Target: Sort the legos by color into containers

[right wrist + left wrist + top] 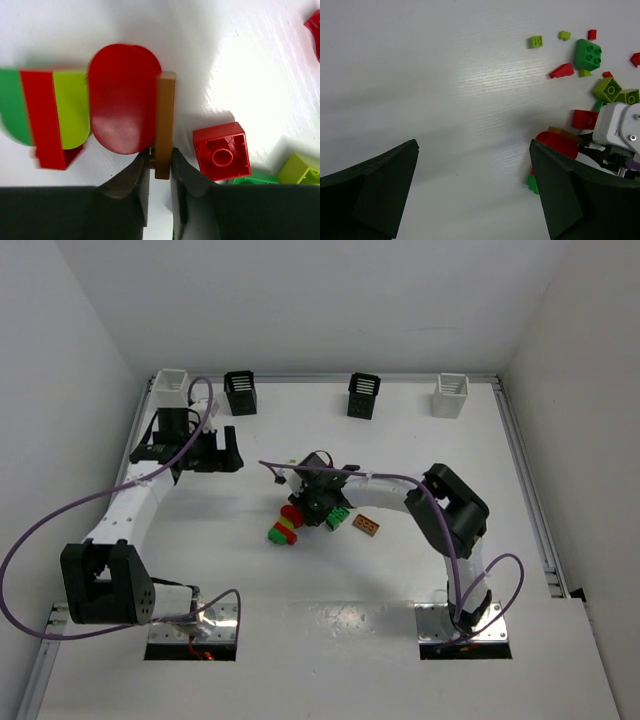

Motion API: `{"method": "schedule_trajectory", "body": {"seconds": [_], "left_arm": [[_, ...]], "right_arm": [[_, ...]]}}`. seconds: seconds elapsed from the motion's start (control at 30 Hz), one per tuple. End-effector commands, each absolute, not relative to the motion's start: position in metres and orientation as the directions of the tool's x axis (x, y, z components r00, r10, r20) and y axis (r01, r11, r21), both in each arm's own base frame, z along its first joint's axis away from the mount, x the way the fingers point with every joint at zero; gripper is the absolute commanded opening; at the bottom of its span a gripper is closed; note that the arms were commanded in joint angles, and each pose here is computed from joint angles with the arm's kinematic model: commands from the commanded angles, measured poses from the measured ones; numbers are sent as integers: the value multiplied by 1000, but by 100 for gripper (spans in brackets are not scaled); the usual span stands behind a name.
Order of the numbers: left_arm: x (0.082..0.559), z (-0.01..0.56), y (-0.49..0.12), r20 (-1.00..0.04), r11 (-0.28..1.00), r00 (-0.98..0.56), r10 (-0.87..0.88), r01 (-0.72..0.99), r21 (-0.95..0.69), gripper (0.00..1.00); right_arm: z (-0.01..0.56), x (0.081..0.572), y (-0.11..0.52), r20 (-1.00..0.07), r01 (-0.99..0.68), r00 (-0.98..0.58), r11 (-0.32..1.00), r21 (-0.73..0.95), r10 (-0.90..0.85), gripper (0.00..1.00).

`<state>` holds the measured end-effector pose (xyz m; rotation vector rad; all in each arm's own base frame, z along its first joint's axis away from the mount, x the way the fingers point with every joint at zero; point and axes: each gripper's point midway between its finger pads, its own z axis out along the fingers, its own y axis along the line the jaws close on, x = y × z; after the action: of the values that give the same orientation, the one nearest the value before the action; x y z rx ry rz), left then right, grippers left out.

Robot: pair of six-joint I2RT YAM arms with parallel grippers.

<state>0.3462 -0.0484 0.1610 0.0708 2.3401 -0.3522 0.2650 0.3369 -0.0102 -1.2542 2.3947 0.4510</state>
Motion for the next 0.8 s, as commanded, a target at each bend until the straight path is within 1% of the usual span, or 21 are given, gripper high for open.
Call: {"method": "schedule_trajectory", "body": {"seconds": [0.0,0.03,0.07,0.1,0.13,0.2,0.23,0.27,0.3,0.33,0.4,0.5,0.57,0.6,0.63,0.77], "left_arm": [[342,163,-51,-719,952,-694,-31,199,-233,100],[342,160,-53,-711,948,-703,-31,204,-243,100],[340,153,-55,-699,944,-715,-17,219,-246,100],[336,151,-64,-689,924,-725,-1,262,-277,100],[335,150,-66,-688,911,-726,7,289,-295,96],[323,142,-81,-659,857,-752,13,348,-379,93],[321,140,-87,-649,837,-761,12,363,-410,93],[316,132,-92,-624,818,-781,10,365,-444,91],[307,129,-102,-604,772,-797,7,388,-502,91],[302,129,-108,-597,746,-802,6,401,-532,91],[293,129,-118,-571,683,-821,-13,409,-605,91],[289,126,-126,-542,638,-839,-40,396,-661,90],[279,121,-134,-503,584,-862,-58,380,-718,88],[278,123,-135,-503,569,-862,-58,386,-727,88],[272,125,-141,-482,521,-873,-74,378,-765,88],[261,139,-152,-466,412,-880,-97,390,-823,86]], "right_arm": [[-3,274,350,-529,-846,-482,528,74,-699,17],[-5,273,348,-527,-846,-482,528,74,-699,3],[-5,275,350,-536,-851,-472,521,68,-701,0],[0,273,347,-541,-851,-469,521,67,-698,0],[-1,272,344,-546,-849,-467,525,57,-696,0],[14,273,341,-595,-858,-427,513,27,-681,0],[21,276,338,-615,-853,-422,521,22,-666,0],[31,280,342,-656,-860,-387,510,3,-648,0],[33,277,338,-665,-864,-373,504,-5,-646,0],[49,280,338,-696,-863,-346,504,-27,-629,0],[64,288,338,-732,-857,-317,513,-53,-603,0],[90,294,338,-784,-850,-251,516,-101,-567,0],[101,293,339,-802,-854,-227,508,-109,-552,0],[103,294,340,-808,-854,-221,509,-111,-546,0],[103,292,342,-807,-861,-206,495,-119,-553,0],[111,286,351,-822,-875,-196,473,-99,-534,0]]}}
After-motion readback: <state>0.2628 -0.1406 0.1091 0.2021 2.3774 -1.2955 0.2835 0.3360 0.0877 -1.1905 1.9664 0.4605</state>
